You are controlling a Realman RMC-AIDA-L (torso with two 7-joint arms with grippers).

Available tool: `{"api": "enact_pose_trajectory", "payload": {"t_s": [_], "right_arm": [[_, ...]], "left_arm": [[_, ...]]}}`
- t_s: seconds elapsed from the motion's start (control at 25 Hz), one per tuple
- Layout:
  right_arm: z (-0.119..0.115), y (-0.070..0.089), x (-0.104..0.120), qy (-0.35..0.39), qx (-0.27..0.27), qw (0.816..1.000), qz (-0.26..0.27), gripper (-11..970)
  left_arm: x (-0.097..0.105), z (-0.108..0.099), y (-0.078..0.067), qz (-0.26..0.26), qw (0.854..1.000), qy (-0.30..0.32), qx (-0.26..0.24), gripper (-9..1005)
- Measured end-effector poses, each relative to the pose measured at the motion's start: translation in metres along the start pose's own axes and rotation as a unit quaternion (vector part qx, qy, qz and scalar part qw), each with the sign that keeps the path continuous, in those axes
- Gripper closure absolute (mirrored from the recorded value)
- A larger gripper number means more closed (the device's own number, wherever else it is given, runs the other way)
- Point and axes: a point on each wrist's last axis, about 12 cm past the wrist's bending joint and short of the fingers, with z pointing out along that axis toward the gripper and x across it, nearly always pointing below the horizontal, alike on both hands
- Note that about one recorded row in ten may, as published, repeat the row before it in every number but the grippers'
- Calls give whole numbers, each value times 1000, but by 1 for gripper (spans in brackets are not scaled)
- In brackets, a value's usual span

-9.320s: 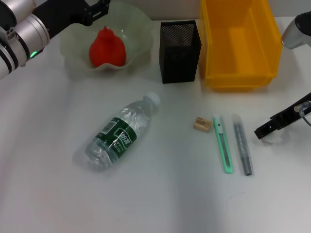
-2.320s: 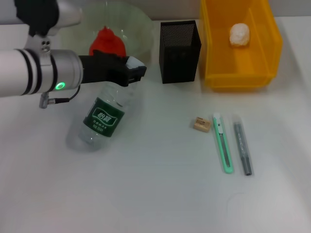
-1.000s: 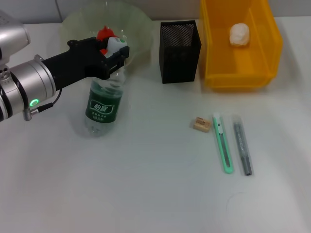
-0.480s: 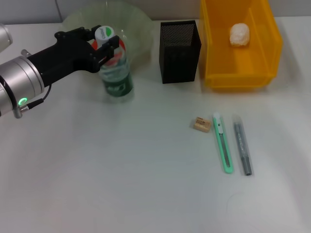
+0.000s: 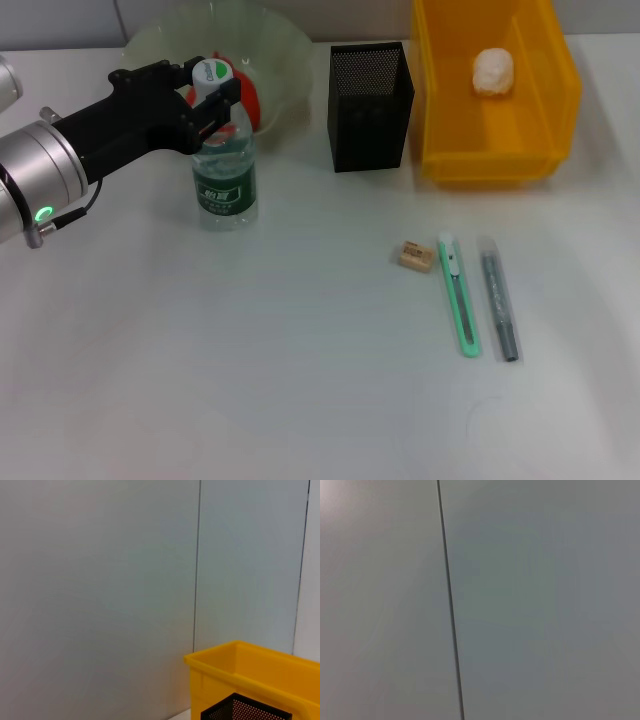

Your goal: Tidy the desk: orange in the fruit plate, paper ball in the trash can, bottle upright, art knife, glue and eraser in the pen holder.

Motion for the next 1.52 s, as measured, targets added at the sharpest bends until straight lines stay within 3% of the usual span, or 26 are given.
{"api": "enact_pose_trajectory", "payload": {"t_s": [1.2, 1.36, 1.52], "right_arm": [[-8, -2, 3, 5, 8, 1000, 1, 254], [-12, -2, 3, 6, 10, 1000, 1, 254], [-13, -2, 2, 1, 9, 1000, 3, 254]], "left_arm": [[11, -10, 4, -19, 1000, 7, -7, 539], [6, -11, 3, -15, 1000, -2, 5, 347], [1, -14, 4, -14, 1000, -14, 18, 339]]}}
